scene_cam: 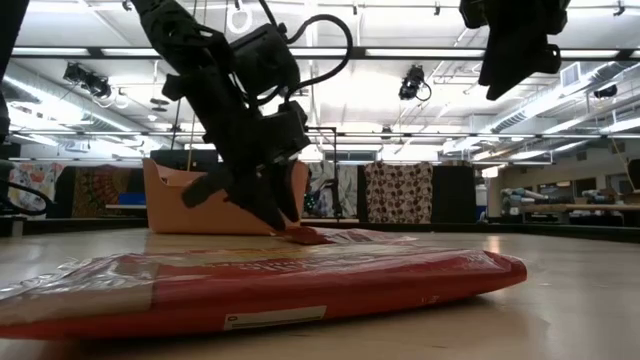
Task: Sort popcorn bags into baskets
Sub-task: Put the red popcorn bag into the orange bin
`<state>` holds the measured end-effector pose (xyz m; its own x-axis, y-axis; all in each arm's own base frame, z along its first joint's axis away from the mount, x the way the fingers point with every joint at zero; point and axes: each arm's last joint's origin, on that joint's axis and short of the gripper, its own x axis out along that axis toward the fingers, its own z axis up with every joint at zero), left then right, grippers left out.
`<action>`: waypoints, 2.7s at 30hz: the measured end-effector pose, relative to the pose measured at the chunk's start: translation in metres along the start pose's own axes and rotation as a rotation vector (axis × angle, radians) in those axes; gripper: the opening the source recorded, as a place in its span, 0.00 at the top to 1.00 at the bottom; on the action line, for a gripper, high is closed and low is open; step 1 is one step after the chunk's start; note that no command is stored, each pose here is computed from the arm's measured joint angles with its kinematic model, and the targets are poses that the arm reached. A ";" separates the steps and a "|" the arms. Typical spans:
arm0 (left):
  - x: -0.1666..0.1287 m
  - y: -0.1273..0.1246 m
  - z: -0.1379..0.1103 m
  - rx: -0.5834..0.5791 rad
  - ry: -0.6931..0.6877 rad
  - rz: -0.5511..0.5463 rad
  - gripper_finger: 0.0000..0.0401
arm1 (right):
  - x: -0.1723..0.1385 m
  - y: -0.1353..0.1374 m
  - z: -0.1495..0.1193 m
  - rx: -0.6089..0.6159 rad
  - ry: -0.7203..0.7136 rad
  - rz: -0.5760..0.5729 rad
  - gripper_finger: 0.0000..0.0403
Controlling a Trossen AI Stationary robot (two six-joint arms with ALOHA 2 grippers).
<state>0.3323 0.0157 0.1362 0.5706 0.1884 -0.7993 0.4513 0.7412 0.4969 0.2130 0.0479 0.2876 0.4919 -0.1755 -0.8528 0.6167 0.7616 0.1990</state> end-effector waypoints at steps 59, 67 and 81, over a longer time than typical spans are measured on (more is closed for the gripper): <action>-0.138 0.094 -0.099 -0.809 0.326 0.286 0.99 | 0.000 0.005 0.031 -0.084 -0.339 -0.028 0.58; -0.114 0.101 -0.121 -0.867 0.412 0.363 0.98 | -0.001 0.011 0.034 -0.062 -0.351 0.057 0.58; -0.125 0.093 -0.095 -1.078 0.048 0.056 0.77 | -0.001 0.012 0.034 -0.074 -0.335 0.083 0.58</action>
<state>0.2377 0.1225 0.2501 0.5335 0.2473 -0.8088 -0.4294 0.9031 -0.0072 0.2403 0.0364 0.3074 0.7203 -0.2964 -0.6272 0.5258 0.8230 0.2150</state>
